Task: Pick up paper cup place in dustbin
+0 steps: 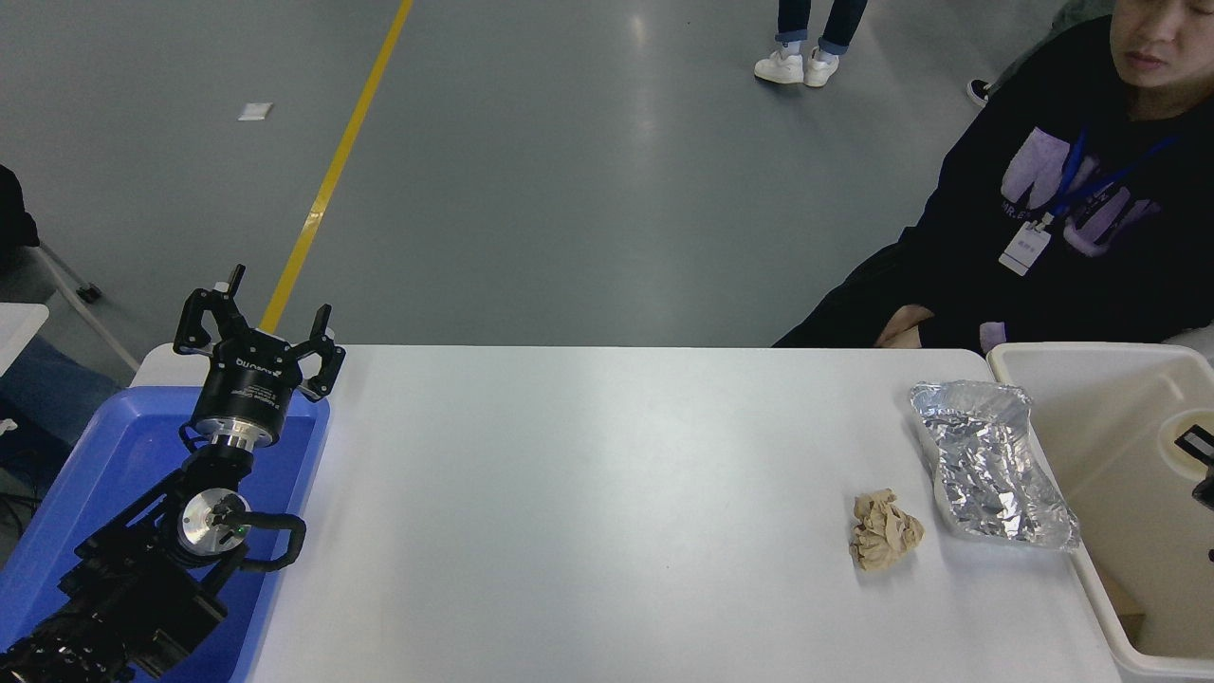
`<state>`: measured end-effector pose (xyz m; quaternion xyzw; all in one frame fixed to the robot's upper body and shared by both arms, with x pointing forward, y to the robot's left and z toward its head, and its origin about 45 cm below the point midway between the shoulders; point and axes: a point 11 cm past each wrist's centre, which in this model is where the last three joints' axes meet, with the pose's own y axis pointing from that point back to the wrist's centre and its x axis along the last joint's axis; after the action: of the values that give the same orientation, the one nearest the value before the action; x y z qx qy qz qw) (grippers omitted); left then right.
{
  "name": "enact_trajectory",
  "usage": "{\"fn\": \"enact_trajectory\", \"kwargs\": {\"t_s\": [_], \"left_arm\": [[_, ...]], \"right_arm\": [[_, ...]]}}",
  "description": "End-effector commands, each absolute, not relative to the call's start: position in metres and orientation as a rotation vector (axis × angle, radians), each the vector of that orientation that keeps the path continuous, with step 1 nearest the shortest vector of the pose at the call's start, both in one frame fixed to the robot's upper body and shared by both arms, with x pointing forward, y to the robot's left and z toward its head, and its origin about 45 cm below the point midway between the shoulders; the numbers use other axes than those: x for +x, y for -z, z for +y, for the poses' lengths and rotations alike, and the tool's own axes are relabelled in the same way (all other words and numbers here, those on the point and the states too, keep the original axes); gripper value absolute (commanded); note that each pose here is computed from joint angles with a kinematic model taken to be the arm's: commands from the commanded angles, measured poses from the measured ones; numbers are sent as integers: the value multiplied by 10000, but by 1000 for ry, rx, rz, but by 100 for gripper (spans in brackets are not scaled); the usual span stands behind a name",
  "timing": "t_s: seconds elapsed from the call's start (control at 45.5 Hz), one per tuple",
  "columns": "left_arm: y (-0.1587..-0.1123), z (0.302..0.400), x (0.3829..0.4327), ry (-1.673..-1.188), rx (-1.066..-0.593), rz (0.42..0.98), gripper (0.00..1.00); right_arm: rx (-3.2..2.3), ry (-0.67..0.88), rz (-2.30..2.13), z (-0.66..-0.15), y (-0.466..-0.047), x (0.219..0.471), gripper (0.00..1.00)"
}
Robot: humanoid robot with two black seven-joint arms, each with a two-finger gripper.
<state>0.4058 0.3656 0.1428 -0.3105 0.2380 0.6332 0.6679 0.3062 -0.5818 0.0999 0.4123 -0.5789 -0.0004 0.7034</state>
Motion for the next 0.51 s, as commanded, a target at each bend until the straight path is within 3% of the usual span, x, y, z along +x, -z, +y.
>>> {"fn": "enact_trajectory", "kwargs": {"t_s": [0.0, 0.418, 0.484], "left_arm": [[-1430, 3658, 4059, -1429, -702, 537, 98], [-1429, 3657, 4059, -1429, -701, 537, 98], [-1430, 3658, 4059, -1429, -702, 537, 98]], "right_arm": [[906, -1, -1297, -5805, -915, 3004, 0], [901, -2, -1298, -5819, -917, 2991, 1], [885, -18, -1308, -5853, -957, 3000, 43]]}}
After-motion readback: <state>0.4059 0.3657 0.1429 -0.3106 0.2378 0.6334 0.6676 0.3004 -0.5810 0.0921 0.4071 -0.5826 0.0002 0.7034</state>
